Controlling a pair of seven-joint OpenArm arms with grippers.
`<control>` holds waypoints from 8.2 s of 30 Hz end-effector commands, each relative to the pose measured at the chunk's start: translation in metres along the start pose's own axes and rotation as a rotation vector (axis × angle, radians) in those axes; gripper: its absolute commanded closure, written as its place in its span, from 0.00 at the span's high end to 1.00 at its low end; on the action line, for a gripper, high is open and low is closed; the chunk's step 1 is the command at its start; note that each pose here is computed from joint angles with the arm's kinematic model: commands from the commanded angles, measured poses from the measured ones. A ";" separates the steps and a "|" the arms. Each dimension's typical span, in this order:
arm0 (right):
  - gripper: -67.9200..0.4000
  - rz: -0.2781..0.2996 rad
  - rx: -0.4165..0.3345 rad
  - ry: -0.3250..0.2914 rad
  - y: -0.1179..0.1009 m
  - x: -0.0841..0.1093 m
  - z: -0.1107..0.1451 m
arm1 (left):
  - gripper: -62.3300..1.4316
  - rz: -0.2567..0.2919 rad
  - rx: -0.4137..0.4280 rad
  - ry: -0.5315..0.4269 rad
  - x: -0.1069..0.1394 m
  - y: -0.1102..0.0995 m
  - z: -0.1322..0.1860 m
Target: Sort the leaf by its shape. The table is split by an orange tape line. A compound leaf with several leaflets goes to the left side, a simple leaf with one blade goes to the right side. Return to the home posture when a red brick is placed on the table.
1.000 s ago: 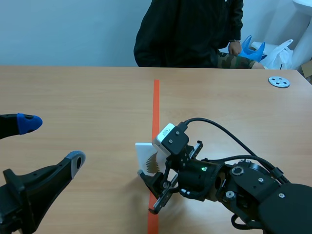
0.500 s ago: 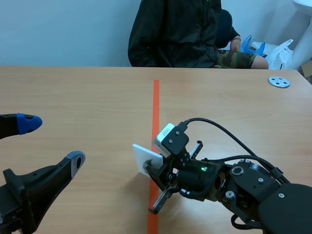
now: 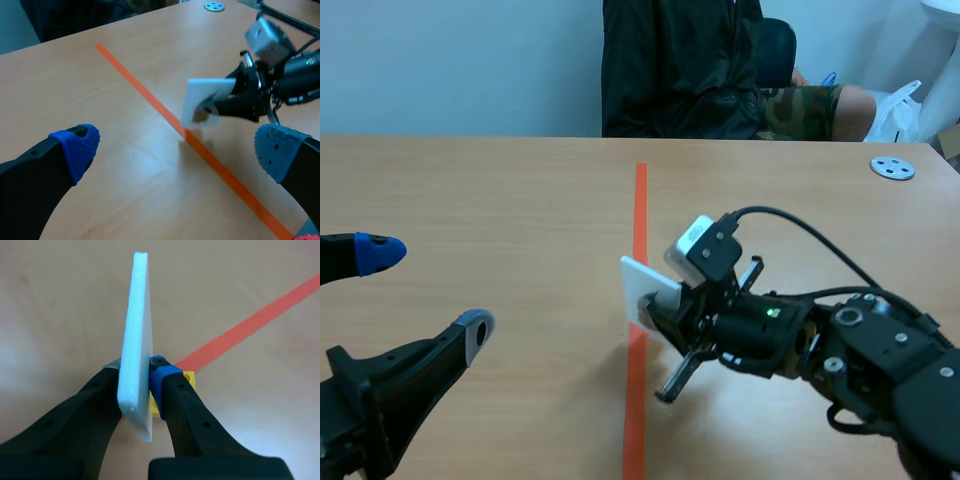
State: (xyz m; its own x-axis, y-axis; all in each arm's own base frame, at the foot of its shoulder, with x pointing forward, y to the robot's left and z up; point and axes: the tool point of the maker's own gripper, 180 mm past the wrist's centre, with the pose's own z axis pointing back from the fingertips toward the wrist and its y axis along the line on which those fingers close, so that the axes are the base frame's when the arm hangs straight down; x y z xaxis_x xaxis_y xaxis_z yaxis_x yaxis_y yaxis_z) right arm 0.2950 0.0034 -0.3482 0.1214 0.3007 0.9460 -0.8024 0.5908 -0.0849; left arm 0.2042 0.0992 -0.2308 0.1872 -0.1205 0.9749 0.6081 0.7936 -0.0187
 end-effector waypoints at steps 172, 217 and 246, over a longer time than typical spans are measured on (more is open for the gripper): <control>1.00 -0.250 -0.312 0.055 -0.012 0.061 0.144 | 1.00 0.005 -0.005 -0.034 0.009 -0.003 -0.001; 1.00 -0.175 -0.178 0.110 -0.018 0.006 0.099 | 1.00 0.005 -0.005 -0.035 0.009 -0.003 -0.001; 0.71 0.028 0.068 0.030 0.031 -0.021 0.014 | 1.00 0.005 -0.005 -0.034 0.009 -0.003 -0.001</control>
State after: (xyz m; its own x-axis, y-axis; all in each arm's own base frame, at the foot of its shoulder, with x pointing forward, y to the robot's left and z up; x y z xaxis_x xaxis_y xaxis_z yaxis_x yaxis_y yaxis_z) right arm 0.2505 0.0058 -0.3810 0.1531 0.3633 0.9190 -0.8483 0.5254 -0.0664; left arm 0.2041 0.0992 -0.2309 0.1871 -0.1209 0.9749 0.6082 0.7936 -0.0184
